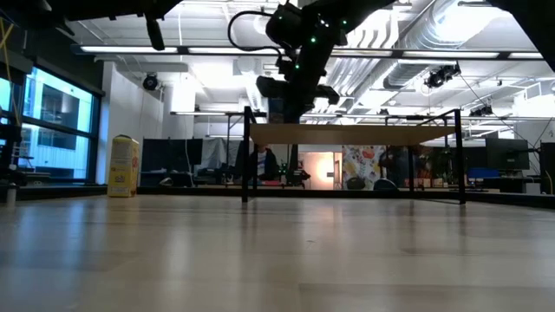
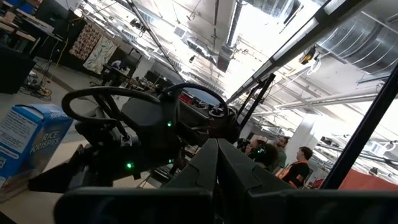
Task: Stack cereal on shelf
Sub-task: Put the top blue cereal box on the shelf
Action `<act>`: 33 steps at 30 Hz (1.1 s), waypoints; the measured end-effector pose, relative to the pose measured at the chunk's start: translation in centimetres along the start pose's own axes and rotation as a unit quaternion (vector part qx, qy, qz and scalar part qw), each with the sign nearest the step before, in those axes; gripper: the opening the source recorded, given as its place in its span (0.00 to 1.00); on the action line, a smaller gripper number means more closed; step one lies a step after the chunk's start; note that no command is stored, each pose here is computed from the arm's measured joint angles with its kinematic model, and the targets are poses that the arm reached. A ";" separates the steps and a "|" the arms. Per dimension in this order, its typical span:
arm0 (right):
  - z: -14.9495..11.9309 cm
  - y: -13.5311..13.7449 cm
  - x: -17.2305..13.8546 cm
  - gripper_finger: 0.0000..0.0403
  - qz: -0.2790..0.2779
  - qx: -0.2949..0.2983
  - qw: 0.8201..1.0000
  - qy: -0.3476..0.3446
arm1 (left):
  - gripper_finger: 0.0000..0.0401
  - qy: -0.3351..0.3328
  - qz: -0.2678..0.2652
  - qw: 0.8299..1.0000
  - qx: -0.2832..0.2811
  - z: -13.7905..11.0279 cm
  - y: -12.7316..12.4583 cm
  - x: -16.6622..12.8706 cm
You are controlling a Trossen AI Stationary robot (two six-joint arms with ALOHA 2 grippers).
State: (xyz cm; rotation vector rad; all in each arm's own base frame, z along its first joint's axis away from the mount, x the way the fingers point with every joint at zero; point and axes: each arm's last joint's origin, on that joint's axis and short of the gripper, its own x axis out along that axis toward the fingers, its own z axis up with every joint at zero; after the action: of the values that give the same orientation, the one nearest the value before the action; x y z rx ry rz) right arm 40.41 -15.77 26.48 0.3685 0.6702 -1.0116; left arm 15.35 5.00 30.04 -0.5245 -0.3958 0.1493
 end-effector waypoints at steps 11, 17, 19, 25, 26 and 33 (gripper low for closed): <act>0.2 0.0 0.4 0.00 0.022 0.020 1.000 0.005 | 0.00 0.000 0.000 1.000 0.000 0.0 0.0 0.0; -0.3 1.1 1.5 0.00 0.057 0.036 0.998 0.010 | 0.00 0.003 0.002 1.000 0.000 -0.1 0.0 0.0; -0.4 1.2 1.6 0.00 0.059 0.043 0.997 0.008 | 0.00 0.005 0.003 1.000 0.000 -0.1 0.1 0.0; -0.3 1.3 1.7 0.00 0.054 0.045 0.998 0.000 | 0.00 0.010 0.007 1.000 -0.001 -0.2 0.1 0.0; -0.3 1.3 1.7 0.00 0.057 0.047 0.997 -0.003 | 0.00 0.010 0.007 1.000 -0.001 -0.2 0.1 0.0; 0.1 1.5 1.7 0.00 0.060 0.057 0.996 -0.021 | 0.00 0.010 0.007 1.000 -0.001 -0.2 0.1 0.0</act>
State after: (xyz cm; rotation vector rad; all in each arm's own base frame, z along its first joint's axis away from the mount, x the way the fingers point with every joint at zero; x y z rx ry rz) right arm 42.33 -16.19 25.36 0.4806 0.5466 -0.9425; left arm 15.43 5.02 29.82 -0.5298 -0.3732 0.1568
